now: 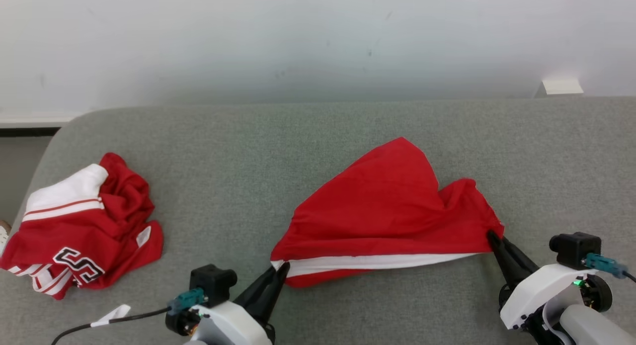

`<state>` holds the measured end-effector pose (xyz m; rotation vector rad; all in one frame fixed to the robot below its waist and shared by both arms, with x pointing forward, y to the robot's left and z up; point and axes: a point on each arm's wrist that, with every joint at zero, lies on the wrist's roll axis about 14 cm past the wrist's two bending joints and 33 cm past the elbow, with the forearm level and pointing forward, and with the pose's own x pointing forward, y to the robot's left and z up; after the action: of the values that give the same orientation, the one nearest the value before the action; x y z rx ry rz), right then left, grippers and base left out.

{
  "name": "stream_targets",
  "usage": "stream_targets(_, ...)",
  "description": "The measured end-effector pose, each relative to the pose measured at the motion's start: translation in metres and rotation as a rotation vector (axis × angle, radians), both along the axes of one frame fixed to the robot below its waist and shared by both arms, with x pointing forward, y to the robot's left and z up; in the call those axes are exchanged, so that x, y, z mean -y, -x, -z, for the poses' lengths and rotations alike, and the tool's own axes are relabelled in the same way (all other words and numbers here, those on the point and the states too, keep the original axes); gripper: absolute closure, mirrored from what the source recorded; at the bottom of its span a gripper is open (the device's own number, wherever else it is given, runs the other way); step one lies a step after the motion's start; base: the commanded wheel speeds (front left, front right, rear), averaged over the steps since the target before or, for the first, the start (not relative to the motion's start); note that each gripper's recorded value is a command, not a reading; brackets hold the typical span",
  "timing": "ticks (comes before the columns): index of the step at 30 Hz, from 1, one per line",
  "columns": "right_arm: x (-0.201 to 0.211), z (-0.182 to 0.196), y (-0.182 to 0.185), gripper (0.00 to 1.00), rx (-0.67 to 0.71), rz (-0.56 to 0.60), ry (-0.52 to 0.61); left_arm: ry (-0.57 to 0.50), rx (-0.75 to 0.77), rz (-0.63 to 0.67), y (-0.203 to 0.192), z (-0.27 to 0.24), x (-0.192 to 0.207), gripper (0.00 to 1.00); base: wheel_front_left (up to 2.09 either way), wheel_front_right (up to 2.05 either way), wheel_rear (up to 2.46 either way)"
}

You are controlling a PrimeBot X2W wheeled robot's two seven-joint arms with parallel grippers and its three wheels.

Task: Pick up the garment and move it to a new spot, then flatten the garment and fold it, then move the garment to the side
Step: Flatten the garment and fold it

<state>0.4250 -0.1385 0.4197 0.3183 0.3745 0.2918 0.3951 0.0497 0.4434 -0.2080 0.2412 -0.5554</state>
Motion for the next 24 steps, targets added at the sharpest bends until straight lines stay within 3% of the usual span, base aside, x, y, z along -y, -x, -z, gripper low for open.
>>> stream_targets(4, -0.003, -0.028, -0.003, 1.0, 0.063, 0.004, -0.084, 0.012, 0.053, 0.007, -0.002, -0.019, -0.001, 1.0, 0.0, 0.0, 0.0)
stream_targets(11, -0.009, -0.089, -0.031, 1.0, 0.158, 0.006, -0.26, -0.084, 0.191, 0.026, -0.044, -0.065, -0.011, 1.0, 0.0, 0.0, 0.0)
stream_targets(17, -0.009, -0.113, -0.073, 1.0, 0.119, -0.022, -0.284, -0.056, 0.176, 0.01, -0.106, -0.107, -0.015, 1.0, 0.0, 0.0, 0.0)
stream_targets(24, -0.006, -0.159, -0.148, 1.0, 0.2, -0.017, -0.273, -0.123, 0.145, -0.003, -0.189, -0.132, -0.022, 1.0, 0.0, 0.0, 0.0)
